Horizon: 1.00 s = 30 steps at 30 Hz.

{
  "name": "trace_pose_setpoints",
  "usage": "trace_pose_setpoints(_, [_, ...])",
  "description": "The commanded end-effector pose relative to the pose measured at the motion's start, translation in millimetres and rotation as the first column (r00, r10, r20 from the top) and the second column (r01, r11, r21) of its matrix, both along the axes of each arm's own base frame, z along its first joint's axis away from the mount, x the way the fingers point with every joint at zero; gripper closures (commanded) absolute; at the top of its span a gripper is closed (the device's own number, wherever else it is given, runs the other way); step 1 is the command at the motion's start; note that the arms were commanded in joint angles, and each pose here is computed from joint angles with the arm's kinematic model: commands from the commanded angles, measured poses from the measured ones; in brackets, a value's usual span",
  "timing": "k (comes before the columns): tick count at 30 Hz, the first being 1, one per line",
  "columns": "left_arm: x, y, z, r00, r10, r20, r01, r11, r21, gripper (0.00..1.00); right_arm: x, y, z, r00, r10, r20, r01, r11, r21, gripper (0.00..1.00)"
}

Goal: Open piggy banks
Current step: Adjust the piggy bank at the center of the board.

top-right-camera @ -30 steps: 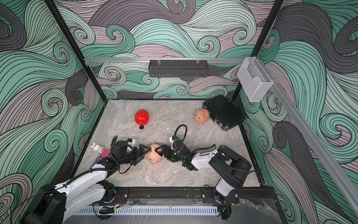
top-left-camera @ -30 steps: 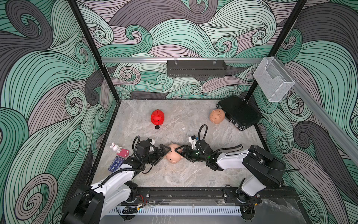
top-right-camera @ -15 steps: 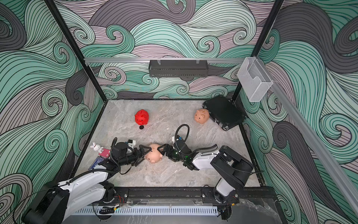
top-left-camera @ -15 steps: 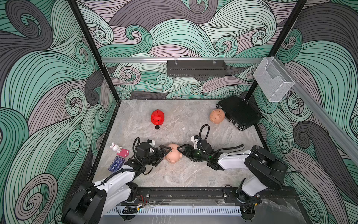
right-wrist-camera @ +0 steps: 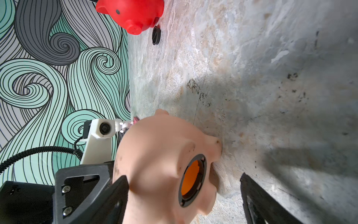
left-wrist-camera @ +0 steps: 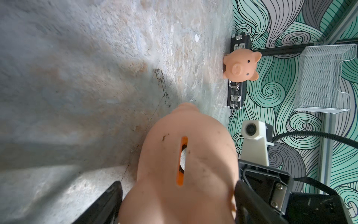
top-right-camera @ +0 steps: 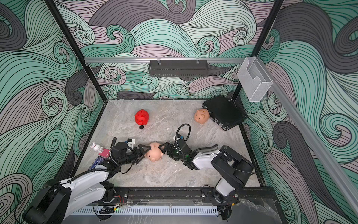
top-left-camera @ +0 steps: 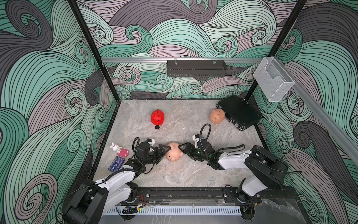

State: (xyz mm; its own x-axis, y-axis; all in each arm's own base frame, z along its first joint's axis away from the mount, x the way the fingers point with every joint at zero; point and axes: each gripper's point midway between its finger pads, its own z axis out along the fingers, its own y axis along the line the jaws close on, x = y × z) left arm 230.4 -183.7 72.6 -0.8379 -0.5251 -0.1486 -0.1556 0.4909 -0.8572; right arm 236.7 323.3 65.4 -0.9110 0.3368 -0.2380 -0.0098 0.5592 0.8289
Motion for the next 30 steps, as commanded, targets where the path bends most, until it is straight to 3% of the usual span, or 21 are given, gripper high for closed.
trace_pose_setpoints(1, [-9, -2, -10, 0.999, -0.030, -0.036, 0.031, 0.999, 0.026, 0.16, -32, -30, -47, 0.993, 0.040, -0.111, -0.064, 0.974, -0.219, 0.12])
trace_pose_setpoints(6, [-9, -3, -9, 0.999, -0.034, -0.036, 0.035, 0.999, 0.026, 0.17, -24, -21, 2, 0.996, 0.086, 0.011, -0.083, 0.983, -0.165, 0.10])
trace_pose_setpoints(11, [-9, -3, -7, 0.999, -0.036, -0.030, 0.037, 0.999, 0.029, 0.17, -24, -10, 26, 0.988, 0.139, 0.066, -0.131, 0.984, -0.119, 0.09])
trace_pose_setpoints(17, [-10, -3, -5, 0.999, -0.045, -0.024, 0.046, 0.998, 0.039, 0.17, -27, 1, 24, 0.983, 0.177, 0.052, -0.171, 0.980, -0.103, 0.09])
trace_pose_setpoints(23, [-11, -3, -7, 0.999, -0.048, -0.026, 0.049, 0.998, 0.047, 0.17, -26, 17, 28, 0.973, 0.223, 0.053, -0.219, 0.973, -0.072, 0.02])
trace_pose_setpoints(30, [-9, -7, -5, 0.998, -0.059, -0.026, 0.060, 0.997, 0.049, 0.17, -22, 19, 9, 0.978, 0.209, -0.004, -0.209, 0.975, -0.083, 0.01])
